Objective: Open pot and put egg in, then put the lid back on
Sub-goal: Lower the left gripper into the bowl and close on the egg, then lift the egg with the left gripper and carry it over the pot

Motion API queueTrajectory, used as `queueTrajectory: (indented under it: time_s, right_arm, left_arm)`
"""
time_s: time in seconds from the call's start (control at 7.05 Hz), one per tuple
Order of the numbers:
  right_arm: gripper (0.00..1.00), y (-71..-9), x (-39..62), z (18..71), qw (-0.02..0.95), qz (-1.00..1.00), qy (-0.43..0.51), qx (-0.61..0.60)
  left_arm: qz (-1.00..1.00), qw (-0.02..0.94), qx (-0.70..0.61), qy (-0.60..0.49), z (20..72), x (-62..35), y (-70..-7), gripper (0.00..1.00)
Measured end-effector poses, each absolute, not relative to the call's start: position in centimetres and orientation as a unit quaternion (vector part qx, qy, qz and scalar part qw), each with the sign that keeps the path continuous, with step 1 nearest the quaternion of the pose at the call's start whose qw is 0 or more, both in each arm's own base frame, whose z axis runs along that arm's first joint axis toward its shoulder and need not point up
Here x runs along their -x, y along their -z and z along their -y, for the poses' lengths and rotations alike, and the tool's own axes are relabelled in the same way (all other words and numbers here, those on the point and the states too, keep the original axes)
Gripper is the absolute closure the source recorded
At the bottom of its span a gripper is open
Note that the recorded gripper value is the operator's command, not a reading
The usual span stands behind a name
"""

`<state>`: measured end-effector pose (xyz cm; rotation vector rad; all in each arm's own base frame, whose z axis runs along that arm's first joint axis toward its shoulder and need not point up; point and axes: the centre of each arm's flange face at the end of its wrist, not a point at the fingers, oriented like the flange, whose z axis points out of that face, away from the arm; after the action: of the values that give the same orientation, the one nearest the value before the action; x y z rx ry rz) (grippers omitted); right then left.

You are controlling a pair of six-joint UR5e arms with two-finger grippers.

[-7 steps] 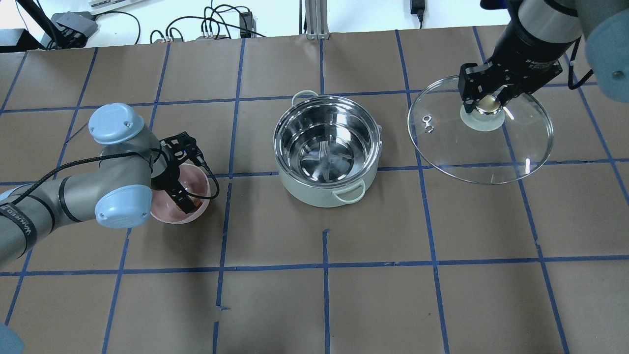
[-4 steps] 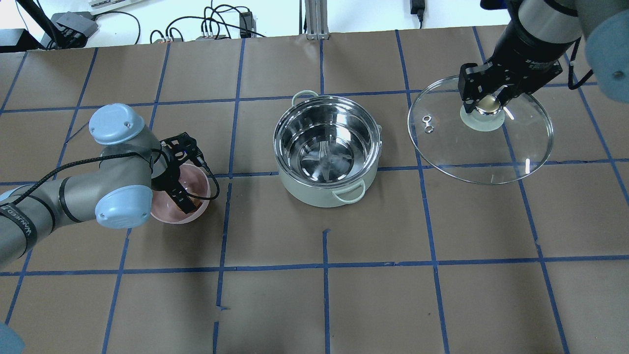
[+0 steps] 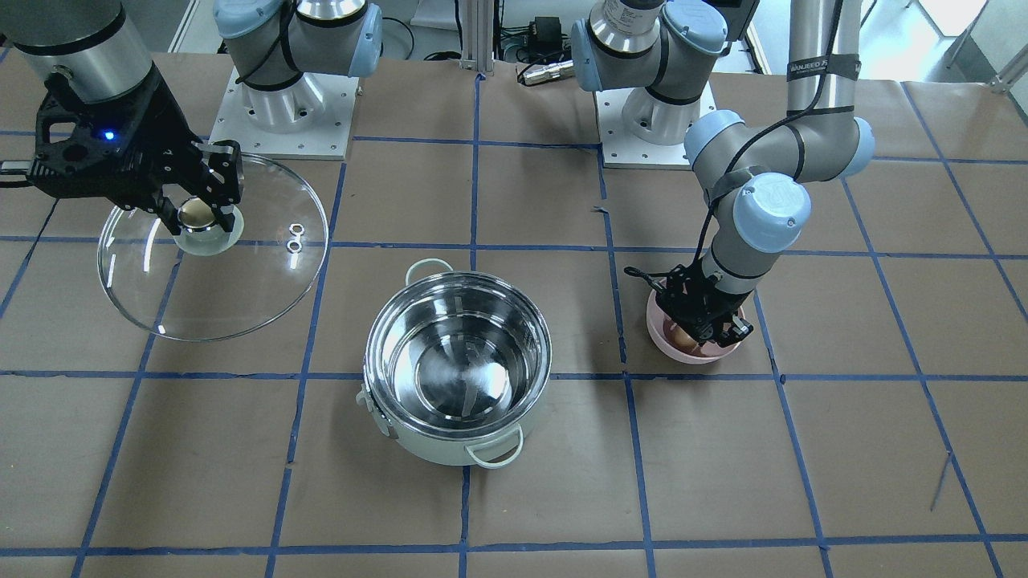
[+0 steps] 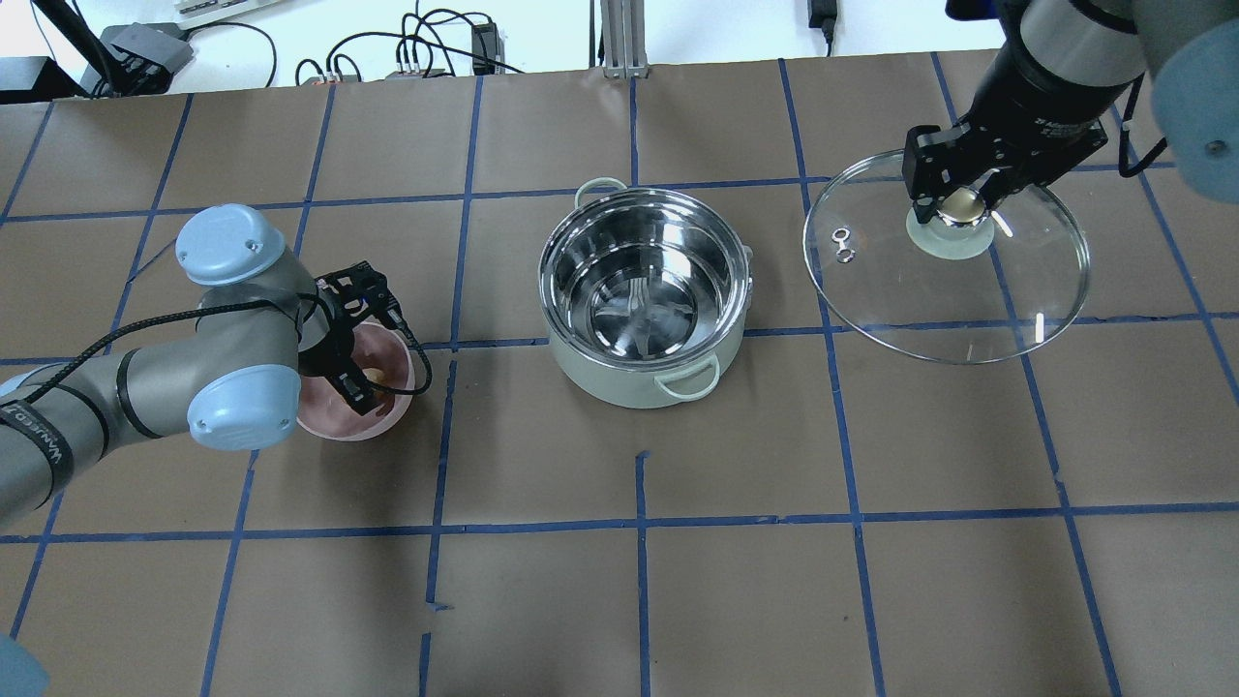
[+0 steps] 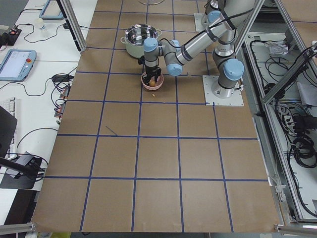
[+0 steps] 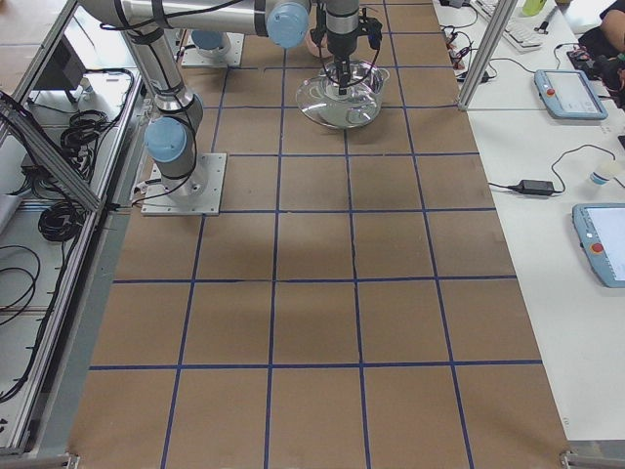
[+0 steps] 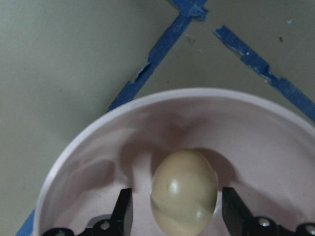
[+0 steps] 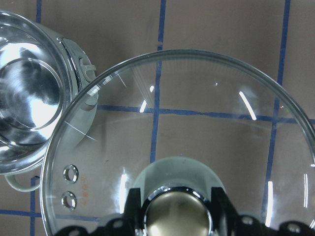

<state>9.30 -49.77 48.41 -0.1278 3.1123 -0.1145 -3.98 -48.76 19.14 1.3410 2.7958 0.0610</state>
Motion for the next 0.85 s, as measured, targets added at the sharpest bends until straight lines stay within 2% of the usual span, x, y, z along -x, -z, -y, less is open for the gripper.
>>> queueTrajectory:
  time_s: [0.43, 0.71, 0.85]
  right_arm:
    - [0.77, -48.40, -9.30, 49.77, 0.012, -0.998, 0.037, 0.041]
    - [0.77, -48.39, -9.30, 49.76, 0.012, -0.998, 0.036, 0.041]
    - [0.77, -48.40, -9.30, 49.77, 0.012, -0.998, 0.036, 0.041]
  left_arm:
    - [-0.902, 0.020, -0.431, -0.020, 48.74, 3.98, -19.19, 0.67]
    - [-0.903, 0.018, -0.429, -0.019, 48.74, 4.02, -19.20, 0.75]
    - [-0.903, 0.018, -0.428, -0.015, 48.89, 4.02, -19.51, 0.76]
